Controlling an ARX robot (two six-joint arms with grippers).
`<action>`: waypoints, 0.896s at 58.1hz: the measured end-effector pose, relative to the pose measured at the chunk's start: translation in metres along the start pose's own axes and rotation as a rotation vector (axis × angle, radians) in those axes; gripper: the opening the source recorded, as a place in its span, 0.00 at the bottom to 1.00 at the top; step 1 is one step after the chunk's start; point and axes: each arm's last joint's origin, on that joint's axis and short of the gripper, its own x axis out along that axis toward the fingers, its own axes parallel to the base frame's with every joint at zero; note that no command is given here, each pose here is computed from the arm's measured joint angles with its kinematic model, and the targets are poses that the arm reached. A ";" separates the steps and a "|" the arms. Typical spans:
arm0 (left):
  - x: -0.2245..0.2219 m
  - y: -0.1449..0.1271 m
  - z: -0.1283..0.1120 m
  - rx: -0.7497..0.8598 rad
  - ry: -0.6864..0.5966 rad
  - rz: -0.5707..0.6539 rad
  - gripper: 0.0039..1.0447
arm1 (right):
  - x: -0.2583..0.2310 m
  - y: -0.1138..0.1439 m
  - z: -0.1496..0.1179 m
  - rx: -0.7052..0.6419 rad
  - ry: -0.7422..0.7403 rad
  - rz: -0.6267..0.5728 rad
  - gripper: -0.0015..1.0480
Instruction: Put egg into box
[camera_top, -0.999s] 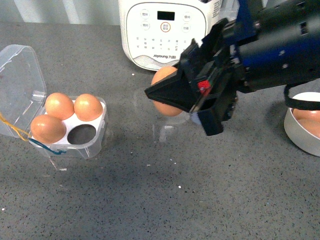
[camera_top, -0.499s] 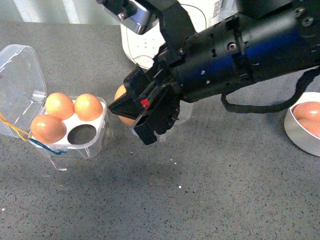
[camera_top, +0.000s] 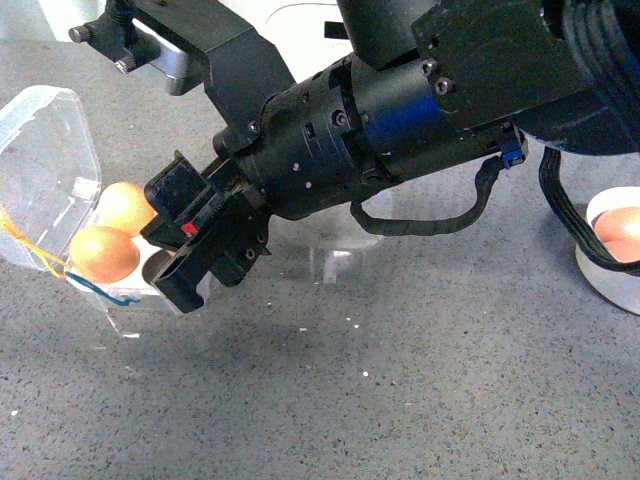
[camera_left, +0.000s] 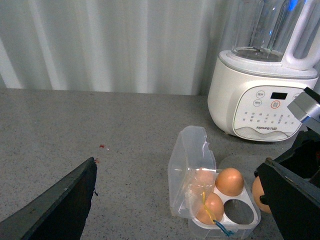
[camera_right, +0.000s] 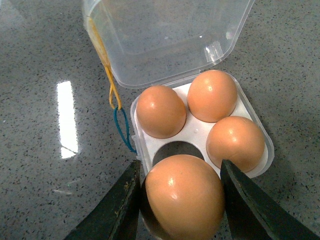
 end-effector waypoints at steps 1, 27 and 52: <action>0.000 0.000 0.000 0.000 0.000 0.000 0.94 | 0.001 0.000 0.000 0.001 0.002 -0.004 0.38; 0.000 0.000 0.000 0.000 0.000 0.000 0.94 | 0.021 -0.001 0.001 0.079 -0.003 0.007 0.38; 0.000 0.000 0.000 0.000 0.000 0.000 0.94 | 0.022 0.002 0.001 0.112 -0.037 -0.010 0.78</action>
